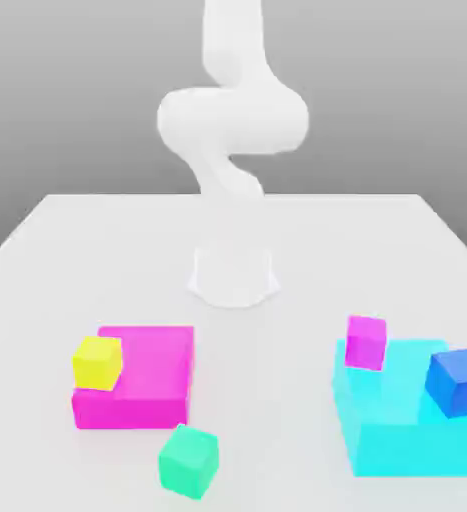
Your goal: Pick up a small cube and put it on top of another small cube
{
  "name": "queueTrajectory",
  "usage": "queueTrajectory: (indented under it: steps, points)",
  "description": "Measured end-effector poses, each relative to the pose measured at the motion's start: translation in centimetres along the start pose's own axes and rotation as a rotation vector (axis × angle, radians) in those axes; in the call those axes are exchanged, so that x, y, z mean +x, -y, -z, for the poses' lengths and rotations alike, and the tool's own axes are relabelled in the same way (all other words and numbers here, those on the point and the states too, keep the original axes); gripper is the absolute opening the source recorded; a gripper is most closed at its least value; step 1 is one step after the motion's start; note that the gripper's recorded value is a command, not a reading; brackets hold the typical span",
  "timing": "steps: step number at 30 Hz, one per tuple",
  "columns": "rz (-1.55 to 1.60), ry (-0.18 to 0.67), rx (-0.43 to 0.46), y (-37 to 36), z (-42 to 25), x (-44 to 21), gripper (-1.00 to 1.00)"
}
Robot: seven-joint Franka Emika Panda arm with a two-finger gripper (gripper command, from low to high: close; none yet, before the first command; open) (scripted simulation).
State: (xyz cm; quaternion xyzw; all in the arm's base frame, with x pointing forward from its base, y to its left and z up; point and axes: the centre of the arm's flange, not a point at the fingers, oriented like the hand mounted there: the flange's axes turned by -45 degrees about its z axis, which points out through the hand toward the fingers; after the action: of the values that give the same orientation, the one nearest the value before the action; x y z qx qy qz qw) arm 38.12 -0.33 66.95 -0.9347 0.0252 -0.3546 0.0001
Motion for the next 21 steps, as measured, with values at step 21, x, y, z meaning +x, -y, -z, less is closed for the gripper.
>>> queueTrajectory:
  steps: [21]
  points:
    - [-0.295,0.618,-0.136,-5.2,-36.3,-20.8,0.0]
